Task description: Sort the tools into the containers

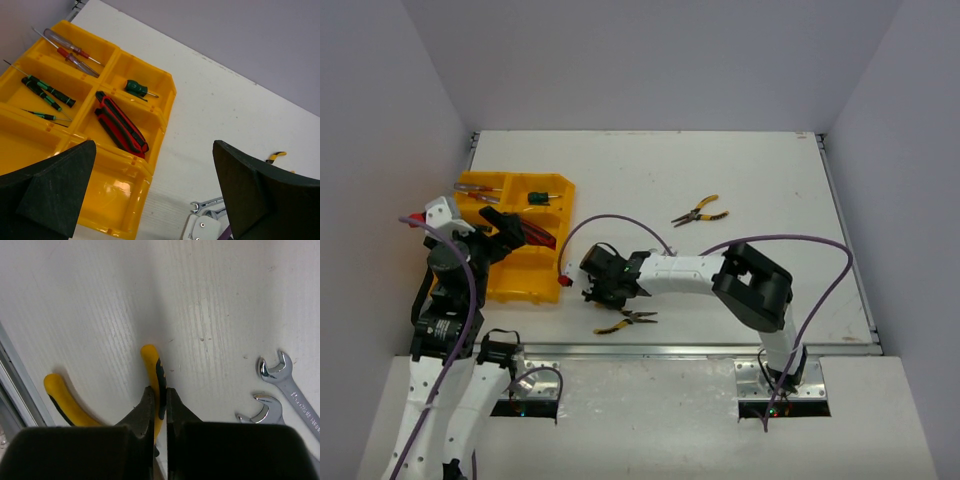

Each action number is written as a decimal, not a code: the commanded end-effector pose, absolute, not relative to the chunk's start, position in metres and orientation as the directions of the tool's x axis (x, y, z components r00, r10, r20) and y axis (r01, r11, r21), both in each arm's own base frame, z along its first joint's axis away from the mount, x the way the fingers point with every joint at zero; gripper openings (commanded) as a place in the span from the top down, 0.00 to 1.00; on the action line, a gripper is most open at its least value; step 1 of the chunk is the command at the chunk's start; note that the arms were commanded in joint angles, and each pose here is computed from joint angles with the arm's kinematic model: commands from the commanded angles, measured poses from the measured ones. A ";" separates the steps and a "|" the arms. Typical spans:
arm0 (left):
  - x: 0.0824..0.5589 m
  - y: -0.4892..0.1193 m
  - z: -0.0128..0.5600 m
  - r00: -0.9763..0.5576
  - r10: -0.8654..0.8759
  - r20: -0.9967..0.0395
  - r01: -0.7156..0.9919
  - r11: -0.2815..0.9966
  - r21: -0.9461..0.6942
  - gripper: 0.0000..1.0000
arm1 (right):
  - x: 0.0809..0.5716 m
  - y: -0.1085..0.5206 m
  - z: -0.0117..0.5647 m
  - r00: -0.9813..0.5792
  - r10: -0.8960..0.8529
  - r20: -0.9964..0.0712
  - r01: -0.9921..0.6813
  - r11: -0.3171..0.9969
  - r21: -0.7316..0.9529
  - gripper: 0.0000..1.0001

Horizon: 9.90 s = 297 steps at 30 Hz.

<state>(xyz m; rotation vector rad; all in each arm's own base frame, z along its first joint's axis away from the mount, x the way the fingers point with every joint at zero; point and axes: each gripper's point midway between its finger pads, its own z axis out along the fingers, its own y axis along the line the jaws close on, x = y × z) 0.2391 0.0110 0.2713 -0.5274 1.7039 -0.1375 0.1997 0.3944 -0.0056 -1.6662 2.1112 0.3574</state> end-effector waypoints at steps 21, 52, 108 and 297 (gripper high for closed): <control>0.227 0.026 0.292 0.003 -0.442 -0.897 -0.316 0.851 -0.420 0.00 | 0.240 0.415 0.161 -0.268 -0.445 -0.855 -0.831 0.555 -0.029 1.00; 0.228 -0.147 0.256 -0.420 -0.528 -0.738 0.497 0.546 -0.674 0.05 | 0.327 0.374 0.272 -0.479 0.009 -0.878 -0.572 0.755 0.320 1.00; 0.250 0.164 0.249 0.099 -0.510 -0.854 -0.895 0.330 -0.301 1.00 | 0.293 0.174 0.256 -0.387 0.137 -0.912 -0.292 0.920 0.261 0.01; 0.217 0.230 0.180 0.016 -0.529 -0.848 -0.996 0.068 -0.061 1.00 | 0.310 0.196 0.255 -0.567 0.256 -0.783 -0.396 0.749 0.531 0.01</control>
